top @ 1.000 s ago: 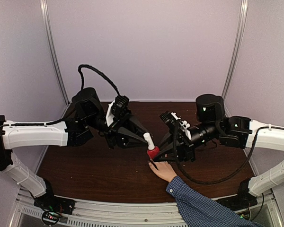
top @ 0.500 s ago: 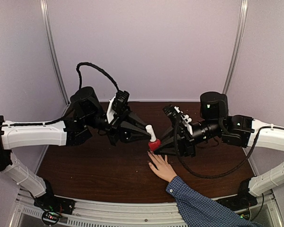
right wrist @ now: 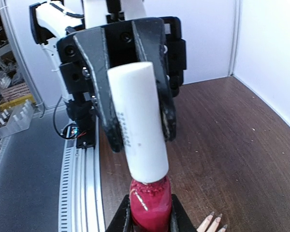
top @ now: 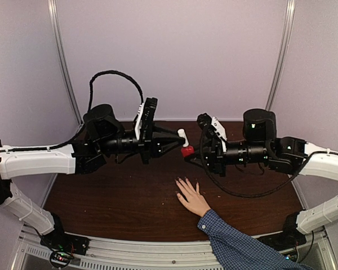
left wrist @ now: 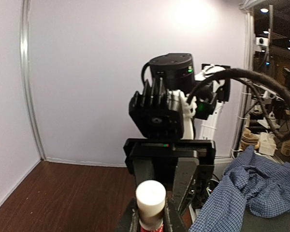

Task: Paint the nails
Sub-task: Unscrew the cap of the nail polish bottle.

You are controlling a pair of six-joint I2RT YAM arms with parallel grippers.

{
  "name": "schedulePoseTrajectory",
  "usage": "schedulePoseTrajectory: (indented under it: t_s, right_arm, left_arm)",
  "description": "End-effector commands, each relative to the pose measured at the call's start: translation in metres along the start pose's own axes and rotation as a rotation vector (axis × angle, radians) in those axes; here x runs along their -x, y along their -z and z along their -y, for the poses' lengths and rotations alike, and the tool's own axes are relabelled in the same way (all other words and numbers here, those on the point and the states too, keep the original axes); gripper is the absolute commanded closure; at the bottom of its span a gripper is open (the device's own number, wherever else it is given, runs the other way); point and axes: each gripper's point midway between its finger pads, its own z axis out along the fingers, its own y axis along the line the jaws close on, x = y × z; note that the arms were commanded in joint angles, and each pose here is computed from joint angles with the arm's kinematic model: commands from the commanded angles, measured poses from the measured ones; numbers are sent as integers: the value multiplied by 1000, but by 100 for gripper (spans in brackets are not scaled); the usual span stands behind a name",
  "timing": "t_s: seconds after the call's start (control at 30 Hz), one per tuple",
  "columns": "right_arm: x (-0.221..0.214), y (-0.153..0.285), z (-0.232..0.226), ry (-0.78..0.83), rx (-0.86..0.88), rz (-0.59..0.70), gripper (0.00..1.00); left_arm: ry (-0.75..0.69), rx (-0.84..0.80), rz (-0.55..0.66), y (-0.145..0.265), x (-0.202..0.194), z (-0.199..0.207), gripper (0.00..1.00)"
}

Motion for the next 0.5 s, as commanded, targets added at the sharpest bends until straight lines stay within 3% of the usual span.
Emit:
schedulePoseTrajectory:
  t_s: [0.0,0.23,0.47]
  right_arm:
    - [1,5,50,-3,-265,-7,100]
    - [0,3,73,55,-408,-42,100]
    - [3,0,71,73,-406,-31,100]
  left_arm:
    - [42,165,31,1,5,-25,100]
    - [141,328,79,1,-6,-57,100]
    - [156,377,89,-3,-14,-66,100]
